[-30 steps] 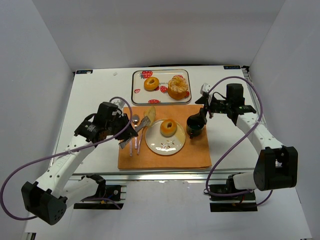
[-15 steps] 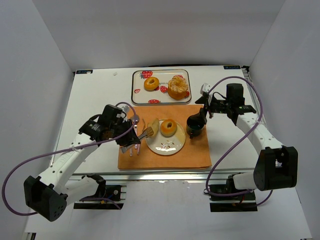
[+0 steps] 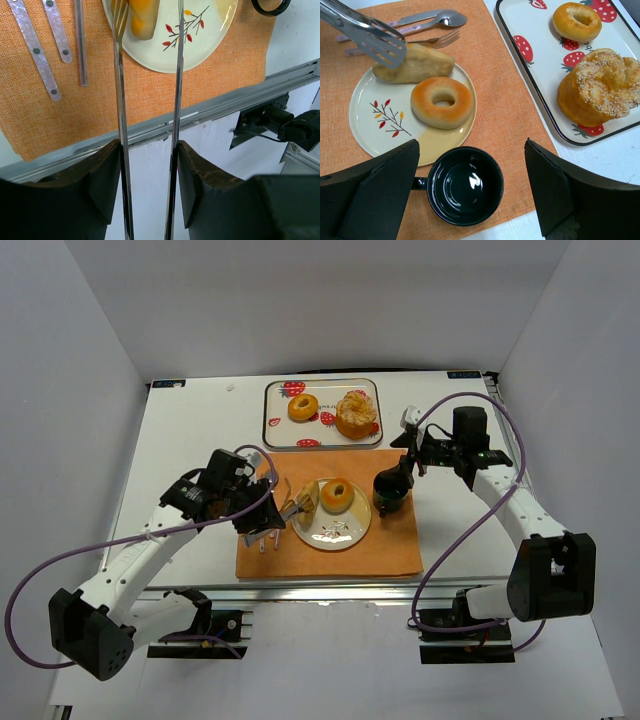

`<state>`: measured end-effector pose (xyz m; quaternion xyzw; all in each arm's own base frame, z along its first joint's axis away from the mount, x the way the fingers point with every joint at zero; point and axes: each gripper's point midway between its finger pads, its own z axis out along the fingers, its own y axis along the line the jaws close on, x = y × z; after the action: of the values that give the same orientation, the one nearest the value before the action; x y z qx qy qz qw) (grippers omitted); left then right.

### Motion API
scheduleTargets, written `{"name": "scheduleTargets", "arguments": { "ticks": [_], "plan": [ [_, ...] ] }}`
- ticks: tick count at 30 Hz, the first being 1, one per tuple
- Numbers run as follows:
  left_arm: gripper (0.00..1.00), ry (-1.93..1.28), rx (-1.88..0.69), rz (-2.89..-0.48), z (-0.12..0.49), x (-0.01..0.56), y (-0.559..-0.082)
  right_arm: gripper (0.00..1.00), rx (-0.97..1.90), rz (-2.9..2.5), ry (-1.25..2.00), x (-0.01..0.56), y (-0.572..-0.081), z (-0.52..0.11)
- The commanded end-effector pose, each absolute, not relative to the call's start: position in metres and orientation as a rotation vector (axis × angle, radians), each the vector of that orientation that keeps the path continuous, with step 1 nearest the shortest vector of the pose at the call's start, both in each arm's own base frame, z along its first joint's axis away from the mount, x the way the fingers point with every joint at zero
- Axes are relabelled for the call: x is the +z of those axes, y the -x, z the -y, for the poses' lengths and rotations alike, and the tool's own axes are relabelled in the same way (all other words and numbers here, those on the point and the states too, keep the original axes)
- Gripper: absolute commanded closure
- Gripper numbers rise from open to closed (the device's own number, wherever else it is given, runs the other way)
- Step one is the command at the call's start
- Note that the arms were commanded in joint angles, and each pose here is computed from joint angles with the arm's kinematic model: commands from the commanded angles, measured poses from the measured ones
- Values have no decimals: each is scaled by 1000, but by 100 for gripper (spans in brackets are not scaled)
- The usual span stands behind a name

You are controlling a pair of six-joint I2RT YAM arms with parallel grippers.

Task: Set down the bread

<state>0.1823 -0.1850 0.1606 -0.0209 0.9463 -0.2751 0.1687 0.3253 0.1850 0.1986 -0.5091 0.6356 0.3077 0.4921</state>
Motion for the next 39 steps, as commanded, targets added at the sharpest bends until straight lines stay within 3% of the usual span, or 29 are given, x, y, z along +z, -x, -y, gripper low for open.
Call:
{"name": "scheduleTargets", "arguments": {
  "ticks": [1, 3, 7, 14, 20, 25, 29, 39],
  "plan": [
    [43, 28, -815, -2621, 189, 183, -187, 11, 716, -1479, 1235, 220, -334, -186],
    [44, 33, -784, -2593, 186, 193, -193, 11, 716, -1479, 1235, 220, -334, -186],
    [58, 53, -669, -2508, 174, 217, -212, 11, 720, -1482, 1228, 221, -334, -186],
    [69, 159, -466, -2337, 150, 235, -256, 11, 727, -1475, 1226, 222, -334, -187],
    [66, 222, -28, -2240, 73, 198, -322, 11, 742, -1466, 1220, 224, -335, -189],
    [58, -47, 121, -2078, 34, 181, -366, 10, 764, -1451, 1226, 227, -338, -192],
    [53, -108, 145, -2006, 14, 155, -391, 11, 757, -1442, 1228, 230, -341, -193],
    [47, 1, 45, -2237, -4, 50, -400, 10, 738, -1467, 1218, 226, -339, -189]
  ]
}}
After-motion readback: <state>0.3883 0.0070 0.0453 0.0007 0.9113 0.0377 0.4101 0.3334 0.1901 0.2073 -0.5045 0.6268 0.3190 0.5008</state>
